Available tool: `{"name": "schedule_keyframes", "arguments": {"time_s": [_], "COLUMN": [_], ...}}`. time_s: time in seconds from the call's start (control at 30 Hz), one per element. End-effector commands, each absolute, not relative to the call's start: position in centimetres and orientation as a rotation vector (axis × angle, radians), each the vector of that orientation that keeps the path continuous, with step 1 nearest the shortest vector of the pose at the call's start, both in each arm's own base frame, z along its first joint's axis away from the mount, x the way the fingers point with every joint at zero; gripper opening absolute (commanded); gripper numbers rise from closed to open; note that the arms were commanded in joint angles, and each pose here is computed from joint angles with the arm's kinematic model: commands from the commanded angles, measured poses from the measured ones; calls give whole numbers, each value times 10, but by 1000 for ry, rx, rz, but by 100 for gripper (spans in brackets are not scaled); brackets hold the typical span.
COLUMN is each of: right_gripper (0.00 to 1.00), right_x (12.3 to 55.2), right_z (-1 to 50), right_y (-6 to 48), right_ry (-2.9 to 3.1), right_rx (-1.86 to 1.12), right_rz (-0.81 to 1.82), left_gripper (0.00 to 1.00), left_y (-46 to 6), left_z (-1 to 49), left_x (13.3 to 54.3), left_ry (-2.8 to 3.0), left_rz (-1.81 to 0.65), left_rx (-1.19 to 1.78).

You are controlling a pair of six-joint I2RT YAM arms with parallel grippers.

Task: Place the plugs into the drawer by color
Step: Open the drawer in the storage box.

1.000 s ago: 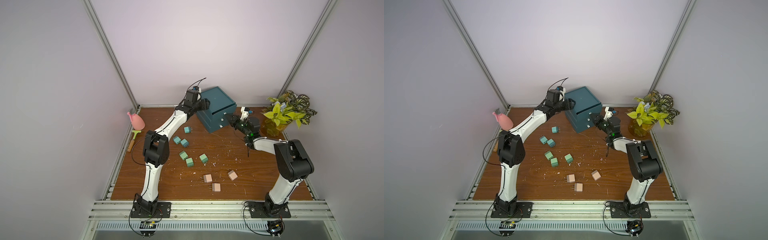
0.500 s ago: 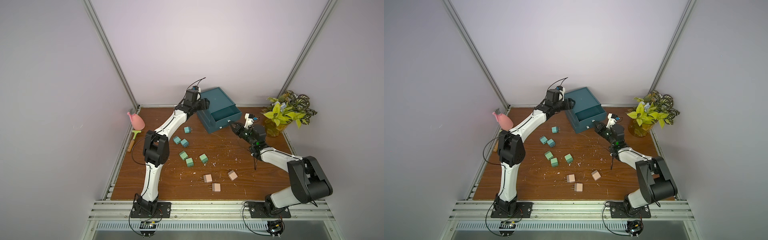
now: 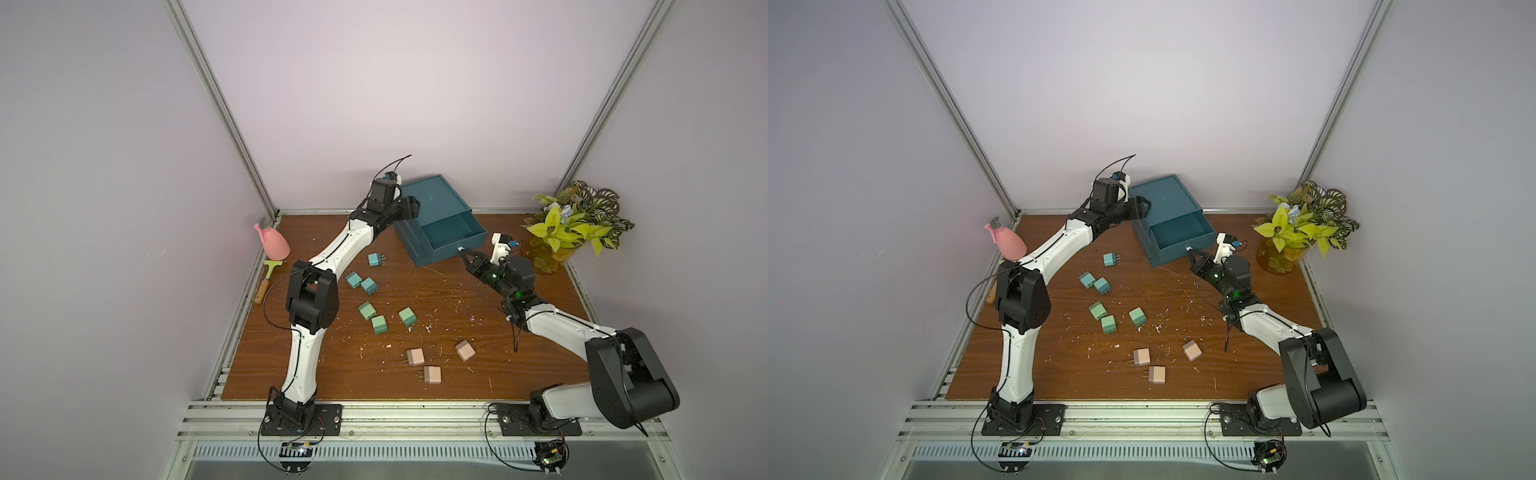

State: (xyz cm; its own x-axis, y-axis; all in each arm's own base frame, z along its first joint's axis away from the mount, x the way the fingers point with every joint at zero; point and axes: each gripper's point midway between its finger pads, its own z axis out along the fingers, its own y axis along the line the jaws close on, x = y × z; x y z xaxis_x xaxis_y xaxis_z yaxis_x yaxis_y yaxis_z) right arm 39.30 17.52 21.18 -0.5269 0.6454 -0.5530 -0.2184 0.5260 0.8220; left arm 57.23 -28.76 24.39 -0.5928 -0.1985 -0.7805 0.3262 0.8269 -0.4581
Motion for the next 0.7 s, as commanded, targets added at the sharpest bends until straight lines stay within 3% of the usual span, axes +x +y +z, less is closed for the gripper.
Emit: {"name": "schedule_keyframes", "arguments": {"time_s": [0.0, 0.2, 0.4, 0.67], "right_gripper": [19, 32, 33, 34], "right_x": [385, 377, 360, 355], "right_z": [232, 247, 242, 243], "right_y": [177, 174, 193, 197], "right_ry": [1762, 1757, 1823, 1838], "right_rx": [282, 194, 86, -13], "right_rz": [1132, 1052, 918, 819], "left_gripper": [73, 75, 76, 77], "left_y": [-283, -281, -272, -242], "left_z": [248, 268, 293, 277], "left_x": [575, 567, 556, 530], "left_ry": [2089, 2071, 2049, 2144], "left_rz": [-722, -729, -697, -487], "left_rx": [97, 110, 116, 180]}}
